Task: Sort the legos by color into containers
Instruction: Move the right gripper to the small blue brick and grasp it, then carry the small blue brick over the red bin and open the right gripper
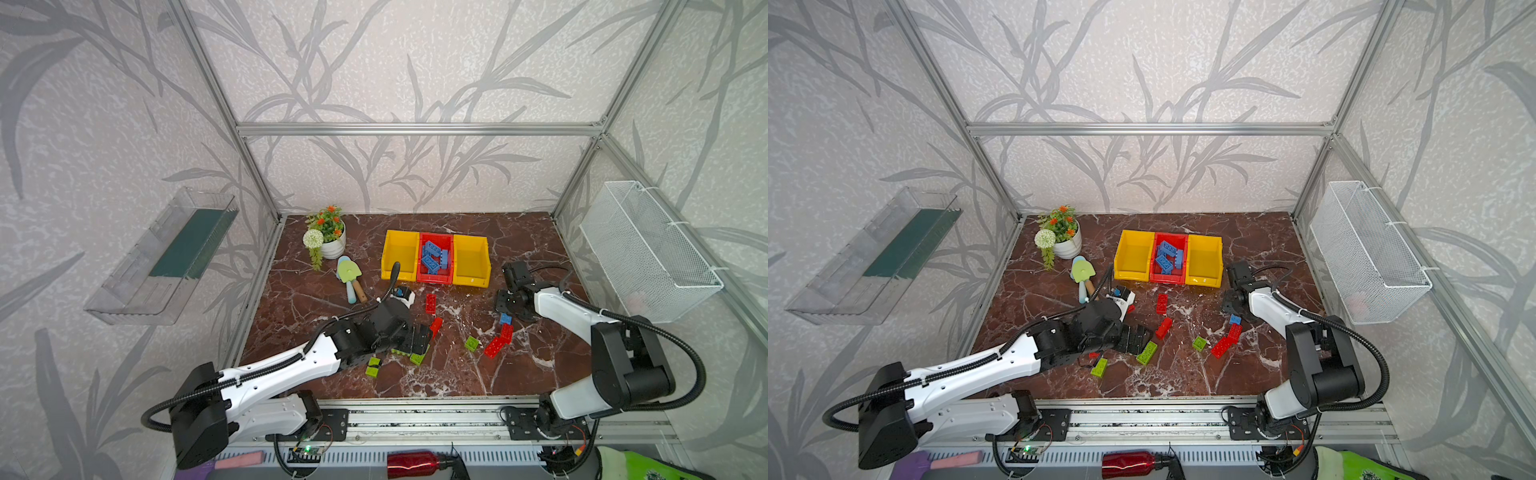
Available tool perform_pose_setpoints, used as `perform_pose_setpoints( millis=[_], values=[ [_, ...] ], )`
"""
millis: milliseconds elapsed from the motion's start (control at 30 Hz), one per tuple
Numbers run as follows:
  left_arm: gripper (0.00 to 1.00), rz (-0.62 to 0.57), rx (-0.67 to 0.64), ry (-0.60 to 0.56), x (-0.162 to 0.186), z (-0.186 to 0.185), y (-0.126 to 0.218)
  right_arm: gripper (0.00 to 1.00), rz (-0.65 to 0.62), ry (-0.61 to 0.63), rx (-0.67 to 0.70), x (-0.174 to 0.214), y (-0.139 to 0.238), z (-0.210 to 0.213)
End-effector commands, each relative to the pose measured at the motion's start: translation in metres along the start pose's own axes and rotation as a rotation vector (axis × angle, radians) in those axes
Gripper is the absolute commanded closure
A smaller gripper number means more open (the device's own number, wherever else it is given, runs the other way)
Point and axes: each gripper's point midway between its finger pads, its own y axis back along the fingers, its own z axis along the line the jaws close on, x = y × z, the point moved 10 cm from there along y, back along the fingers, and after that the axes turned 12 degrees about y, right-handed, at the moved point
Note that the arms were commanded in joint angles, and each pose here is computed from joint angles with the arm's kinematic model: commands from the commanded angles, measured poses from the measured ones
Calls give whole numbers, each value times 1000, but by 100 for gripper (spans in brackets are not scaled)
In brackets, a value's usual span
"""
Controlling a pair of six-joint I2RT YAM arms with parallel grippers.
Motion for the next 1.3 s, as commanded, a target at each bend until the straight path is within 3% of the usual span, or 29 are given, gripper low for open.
perform_pose_setpoints(
  millis=[0, 367, 467, 667, 900, 1100, 1267],
  values=[
    [1, -31, -1, -6, -7, -7, 3, 38, 61, -9, -25, 3, -9, 2],
    [1, -44, -34, -21, -4, 1, 5, 70, 144, -8, -41, 2, -18, 6],
    [1, -58, -49, -26, -3, 4, 8, 75, 152, -26, -44, 0, -13, 7],
    [1, -116, -124, -13, -4, 14, 18, 76, 63, -5, -101, -17, 23, 16],
    [1, -141, -170, -8, 0, 26, 22, 76, -91, 88, -219, -64, 74, 52],
    [1, -181, -210, -4, -3, 32, 24, 76, -162, 171, -287, -112, 90, 97],
    [1, -216, -239, 1, -11, 35, 26, 75, -165, 230, -330, -151, 80, 135]
  ],
)
